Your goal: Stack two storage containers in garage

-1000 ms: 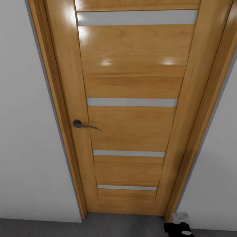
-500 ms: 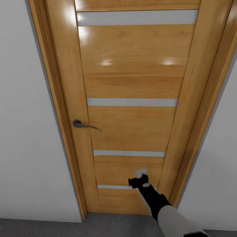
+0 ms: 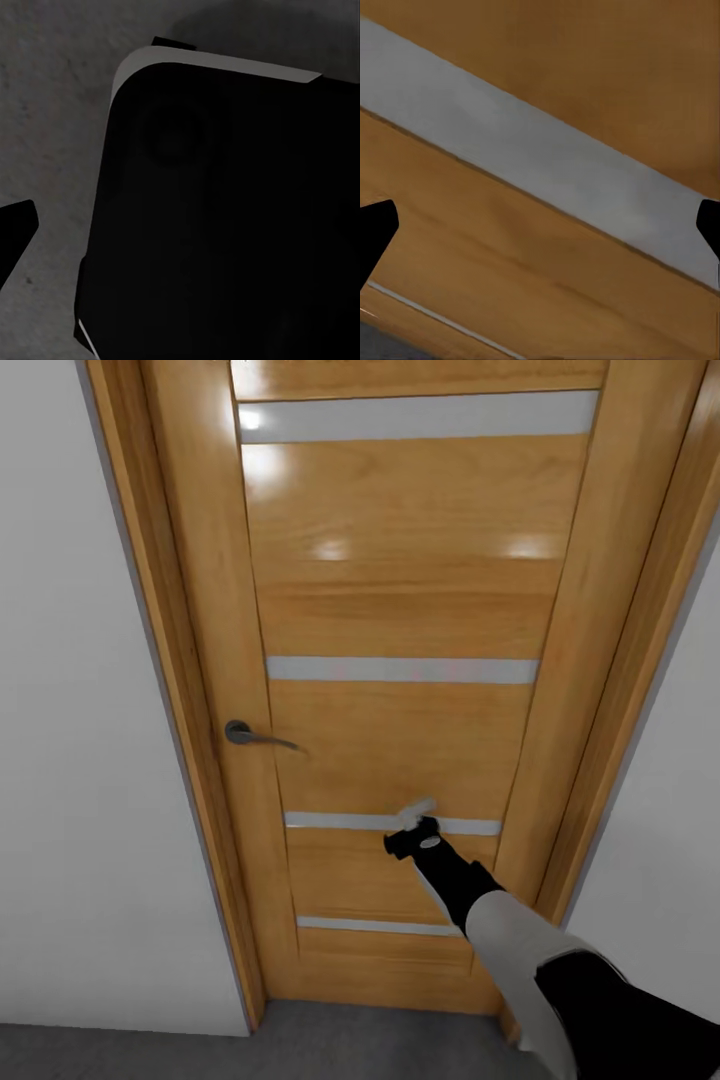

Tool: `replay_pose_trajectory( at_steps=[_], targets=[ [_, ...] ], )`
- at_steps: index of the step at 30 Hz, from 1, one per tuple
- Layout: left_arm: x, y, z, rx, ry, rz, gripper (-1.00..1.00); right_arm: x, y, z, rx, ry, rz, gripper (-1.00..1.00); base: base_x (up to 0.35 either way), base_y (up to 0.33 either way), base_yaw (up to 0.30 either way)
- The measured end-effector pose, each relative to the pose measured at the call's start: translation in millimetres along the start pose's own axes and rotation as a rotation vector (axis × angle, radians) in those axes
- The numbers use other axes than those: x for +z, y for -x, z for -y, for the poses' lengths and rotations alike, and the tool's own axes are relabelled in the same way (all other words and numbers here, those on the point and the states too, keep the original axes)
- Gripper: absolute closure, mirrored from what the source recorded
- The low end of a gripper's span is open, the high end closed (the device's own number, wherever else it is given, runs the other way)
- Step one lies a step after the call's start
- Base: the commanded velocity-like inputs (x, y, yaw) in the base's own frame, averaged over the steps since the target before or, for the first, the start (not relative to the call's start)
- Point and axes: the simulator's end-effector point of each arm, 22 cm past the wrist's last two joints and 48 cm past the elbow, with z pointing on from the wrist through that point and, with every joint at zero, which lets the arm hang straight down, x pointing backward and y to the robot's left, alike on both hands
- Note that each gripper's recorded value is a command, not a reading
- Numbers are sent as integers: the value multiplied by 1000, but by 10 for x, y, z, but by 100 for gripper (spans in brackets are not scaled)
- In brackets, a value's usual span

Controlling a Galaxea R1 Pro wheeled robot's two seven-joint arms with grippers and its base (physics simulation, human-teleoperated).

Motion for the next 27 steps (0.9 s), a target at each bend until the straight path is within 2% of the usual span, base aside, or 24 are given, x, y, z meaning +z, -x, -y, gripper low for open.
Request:
replay_pose_trajectory(
  at_steps=[4, 8, 21, 25, 27],
  targets=[
    [0, 4, 2, 0, -1, 1, -100, 1, 88, -116, -67, 47, 4, -100, 0, 0, 0],
    [0, 5, 1, 1, -1, 1, -100, -17, 185, -223, -161, 67, 26, -100, 63, 0, 0],
    [-1, 1, -7, 2, 0, 1, -100, -29, 257, -238, -174, 66, 44, -100, 293, 0, 0],
    [-1, 3, -7, 2, 0, 1, -100, -41, 356, -223, -170, 58, 67, -100, 320, 0, 0],
    [-1, 4, -7, 2, 0, 1, -100, -67, 510, -212, -168, 53, 101, -100, 318, 0, 0]
  ],
)
